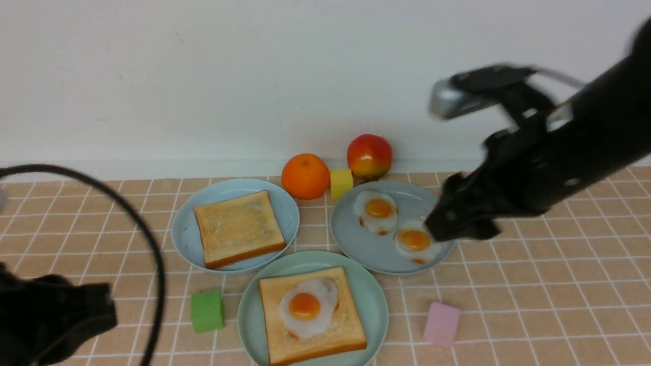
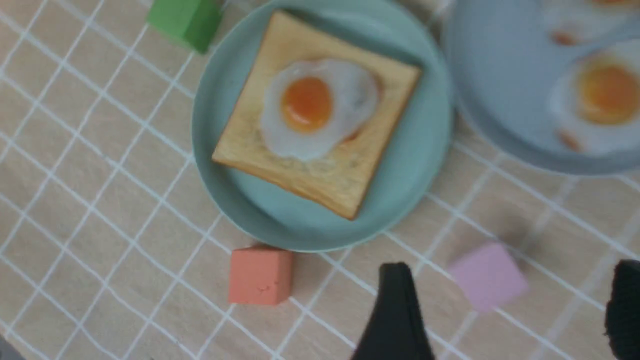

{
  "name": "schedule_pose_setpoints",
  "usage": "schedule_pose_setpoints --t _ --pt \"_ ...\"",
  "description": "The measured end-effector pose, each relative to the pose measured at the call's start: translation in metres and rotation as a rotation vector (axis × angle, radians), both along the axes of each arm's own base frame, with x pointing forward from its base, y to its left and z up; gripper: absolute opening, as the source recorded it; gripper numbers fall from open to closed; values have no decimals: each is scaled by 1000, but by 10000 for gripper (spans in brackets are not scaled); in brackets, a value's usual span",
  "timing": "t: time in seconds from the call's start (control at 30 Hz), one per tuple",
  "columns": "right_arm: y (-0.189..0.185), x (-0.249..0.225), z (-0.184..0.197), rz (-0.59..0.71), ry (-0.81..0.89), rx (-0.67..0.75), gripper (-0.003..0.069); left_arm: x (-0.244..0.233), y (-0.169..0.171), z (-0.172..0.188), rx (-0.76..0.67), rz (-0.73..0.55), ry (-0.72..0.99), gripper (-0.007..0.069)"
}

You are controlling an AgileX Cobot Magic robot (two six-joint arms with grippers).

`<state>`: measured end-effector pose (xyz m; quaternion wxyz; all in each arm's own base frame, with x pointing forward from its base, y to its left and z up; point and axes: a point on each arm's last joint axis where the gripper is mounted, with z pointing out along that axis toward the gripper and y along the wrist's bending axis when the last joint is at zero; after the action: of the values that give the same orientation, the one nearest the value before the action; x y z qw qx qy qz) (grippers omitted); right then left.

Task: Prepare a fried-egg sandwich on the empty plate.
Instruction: Use the left arm to grab a slice of bread

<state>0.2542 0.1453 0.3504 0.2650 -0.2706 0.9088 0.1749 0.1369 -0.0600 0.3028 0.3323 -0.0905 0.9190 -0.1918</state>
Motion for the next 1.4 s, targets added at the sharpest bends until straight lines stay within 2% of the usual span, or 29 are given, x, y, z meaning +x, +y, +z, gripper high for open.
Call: schedule_pose_setpoints --t 0.03,0.17,0.2,0.23,0.3,0.33,0.53,0.67,0.77,0.87,1.03,1.23,1.33,1.4 --pt "-4 -8 10 -6 -24 12 479 7 -3 -6 12 11 35 169" --pt "-23 -51 54 -11 -151 100 267 41 -16 -21 48 38 145 286" --pt "-24 -54 57 -10 -161 109 232 46 -18 -22 51 40 155 301" --pt "-29 -66 64 -9 -185 131 148 57 -23 -21 50 43 159 330" --pt "-34 -80 65 -5 -197 158 39 77 -31 -18 53 43 165 356" --pt "-36 -87 61 6 -196 164 5 90 -37 -15 56 40 166 365" --pt "-40 -117 27 137 -169 185 -13 142 -56 -11 75 36 185 375" --pt "-41 -130 20 204 -195 215 -13 173 -53 -17 57 76 212 375" --pt "-44 -144 24 256 -260 249 -10 210 -33 -35 36 130 258 375" --pt "-47 -151 28 272 -301 258 -8 232 -20 -56 69 128 283 375" --pt "-49 -156 31 278 -324 268 -5 258 -21 -96 123 82 330 375" --pt "-48 -155 32 274 -329 274 0 272 -23 -140 137 83 376 372" --pt "-48 -155 32 274 -330 276 3 276 -25 -146 118 93 368 316" --pt "-48 -155 32 272 -332 278 4 277 -26 -146 109 97 367 237"
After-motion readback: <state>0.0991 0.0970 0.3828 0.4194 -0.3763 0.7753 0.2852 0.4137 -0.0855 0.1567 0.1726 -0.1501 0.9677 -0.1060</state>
